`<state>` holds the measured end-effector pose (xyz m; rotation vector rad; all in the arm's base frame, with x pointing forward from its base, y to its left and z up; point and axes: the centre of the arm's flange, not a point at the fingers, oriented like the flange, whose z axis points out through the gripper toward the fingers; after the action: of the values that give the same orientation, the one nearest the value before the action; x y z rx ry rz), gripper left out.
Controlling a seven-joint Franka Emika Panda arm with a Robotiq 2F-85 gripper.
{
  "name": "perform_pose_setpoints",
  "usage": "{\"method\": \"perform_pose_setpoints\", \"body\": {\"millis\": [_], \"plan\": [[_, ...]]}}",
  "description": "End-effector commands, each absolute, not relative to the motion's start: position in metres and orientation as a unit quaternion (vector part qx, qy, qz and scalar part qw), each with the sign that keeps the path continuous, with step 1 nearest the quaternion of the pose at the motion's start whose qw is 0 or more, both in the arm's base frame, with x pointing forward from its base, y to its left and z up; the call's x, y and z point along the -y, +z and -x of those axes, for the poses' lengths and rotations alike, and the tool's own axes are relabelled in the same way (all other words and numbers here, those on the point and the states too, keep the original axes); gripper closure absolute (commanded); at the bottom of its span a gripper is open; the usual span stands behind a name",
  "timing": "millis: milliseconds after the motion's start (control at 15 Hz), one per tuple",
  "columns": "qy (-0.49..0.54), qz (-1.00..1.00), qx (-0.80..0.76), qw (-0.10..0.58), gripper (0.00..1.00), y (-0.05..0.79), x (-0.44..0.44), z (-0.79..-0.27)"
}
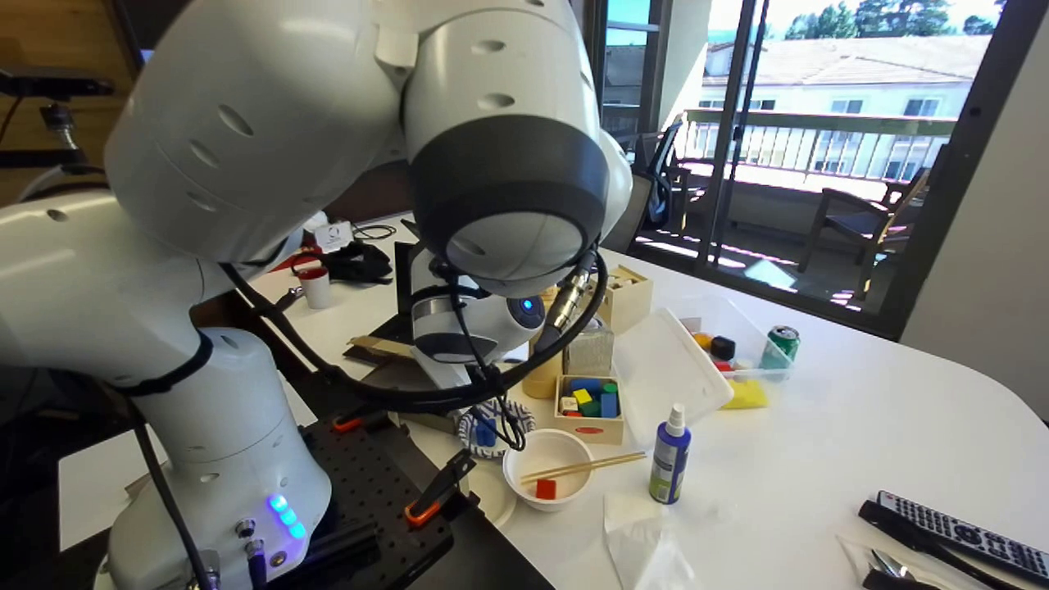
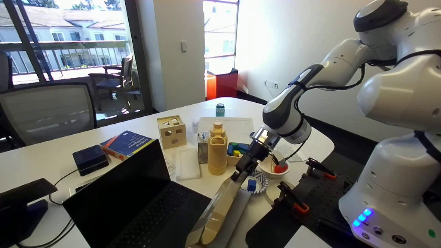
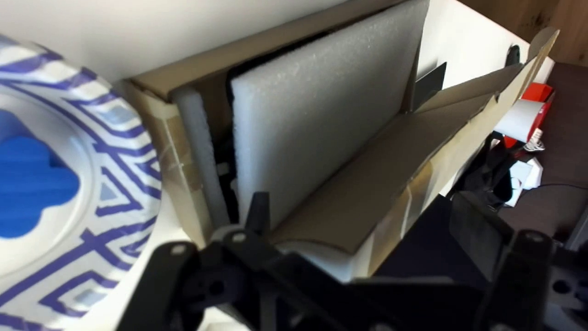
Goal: Open the box
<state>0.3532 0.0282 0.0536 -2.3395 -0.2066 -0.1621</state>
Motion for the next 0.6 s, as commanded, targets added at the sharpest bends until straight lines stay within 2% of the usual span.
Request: {"method": "perform_pose_setpoints", "body": {"millis": [0, 533], "plan": [[-0.096, 0.914, 0.083, 0.384, 0.00, 0.074, -0.046, -0.350], [-0.123, 0.913, 0.123, 0.369, 0.00, 0.094, -0.084, -0.364]]}}
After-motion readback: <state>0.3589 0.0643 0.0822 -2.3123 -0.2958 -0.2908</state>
